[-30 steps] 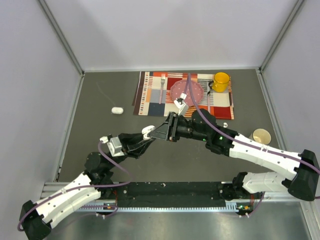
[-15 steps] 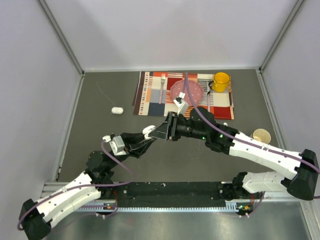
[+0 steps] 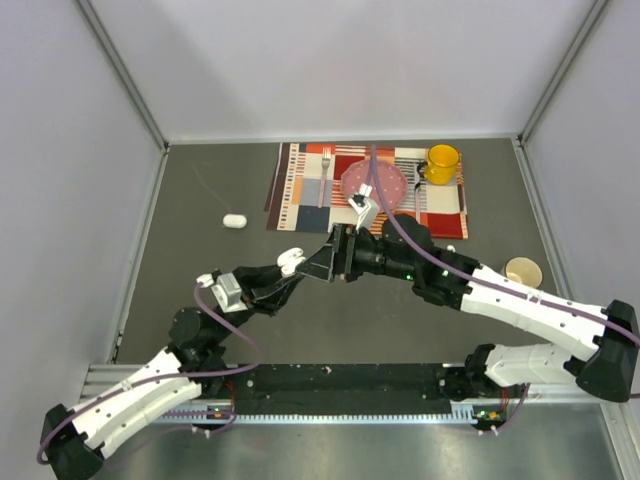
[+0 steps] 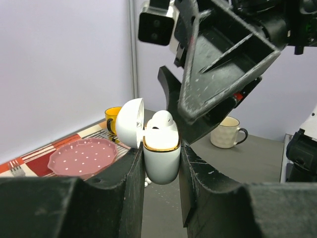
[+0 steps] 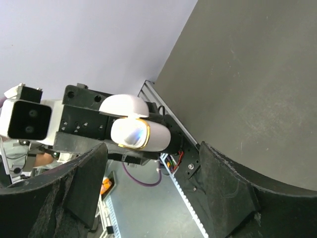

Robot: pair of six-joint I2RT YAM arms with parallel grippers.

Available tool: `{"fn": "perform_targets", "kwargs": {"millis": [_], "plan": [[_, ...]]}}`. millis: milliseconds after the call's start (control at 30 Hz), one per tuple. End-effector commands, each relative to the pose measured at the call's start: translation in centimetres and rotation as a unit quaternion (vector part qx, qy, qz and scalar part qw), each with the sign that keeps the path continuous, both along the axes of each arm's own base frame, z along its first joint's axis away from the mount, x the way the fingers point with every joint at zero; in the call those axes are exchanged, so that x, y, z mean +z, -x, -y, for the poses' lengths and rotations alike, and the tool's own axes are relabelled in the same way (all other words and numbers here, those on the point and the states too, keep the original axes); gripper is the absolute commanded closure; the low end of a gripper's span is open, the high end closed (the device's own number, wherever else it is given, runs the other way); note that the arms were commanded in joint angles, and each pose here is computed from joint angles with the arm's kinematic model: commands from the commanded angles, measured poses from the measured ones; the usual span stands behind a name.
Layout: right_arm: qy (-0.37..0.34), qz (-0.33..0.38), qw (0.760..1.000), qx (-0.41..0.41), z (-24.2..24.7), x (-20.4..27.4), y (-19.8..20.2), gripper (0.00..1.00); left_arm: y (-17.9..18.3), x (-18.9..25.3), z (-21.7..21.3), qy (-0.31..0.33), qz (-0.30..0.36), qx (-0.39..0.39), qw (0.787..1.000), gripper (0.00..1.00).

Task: Insert the wireless bluetooth earbuds into the charging case
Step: Pick up the left earbud from the center of the board.

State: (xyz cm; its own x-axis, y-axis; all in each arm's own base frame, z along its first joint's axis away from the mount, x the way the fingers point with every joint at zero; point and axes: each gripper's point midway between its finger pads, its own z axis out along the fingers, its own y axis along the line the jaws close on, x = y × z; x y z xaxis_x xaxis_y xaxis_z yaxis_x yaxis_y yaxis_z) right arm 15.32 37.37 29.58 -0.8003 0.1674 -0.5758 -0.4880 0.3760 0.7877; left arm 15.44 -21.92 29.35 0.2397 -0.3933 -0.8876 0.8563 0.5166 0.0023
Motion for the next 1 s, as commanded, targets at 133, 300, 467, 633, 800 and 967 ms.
{"fn": "perform_targets", "kwargs": {"millis": [133,300,467,633,800,967], "plan": [[-0.054,0.084,0.994,-0.04,2.7,5.1,-0.3,0.25,-0.4,0.0,-1.2,0.021,-0.003,0.028,0.999,1.0],[-0.036,0.1,0.987,-0.118,5.2,5.0,-2.3,0.25,-0.3,-0.1,-1.7,0.019,-0.005,0.037,0.999,1.0],[0.098,0.041,0.962,-0.253,8.7,-0.7,-6.4,0.3,0.0,0.0,-2.3,0.023,-0.006,0.042,0.999,1.0],[0.19,-0.035,0.942,-0.276,8.5,-6.5,-9.4,0.36,0.4,0.4,-3.0,0.026,-0.002,0.046,0.999,1.0],[0.253,-0.063,0.921,-0.29,7.2,-9.1,-11.3,0.37,0.8,0.4,-3.3,0.024,-0.003,0.044,0.999,1.0],[0.321,-0.068,0.902,-0.279,5.0,-12.6,-13.5,0.39,1.1,0.5,-3.6,0.013,0.0,0.045,0.999,1.0]]}}
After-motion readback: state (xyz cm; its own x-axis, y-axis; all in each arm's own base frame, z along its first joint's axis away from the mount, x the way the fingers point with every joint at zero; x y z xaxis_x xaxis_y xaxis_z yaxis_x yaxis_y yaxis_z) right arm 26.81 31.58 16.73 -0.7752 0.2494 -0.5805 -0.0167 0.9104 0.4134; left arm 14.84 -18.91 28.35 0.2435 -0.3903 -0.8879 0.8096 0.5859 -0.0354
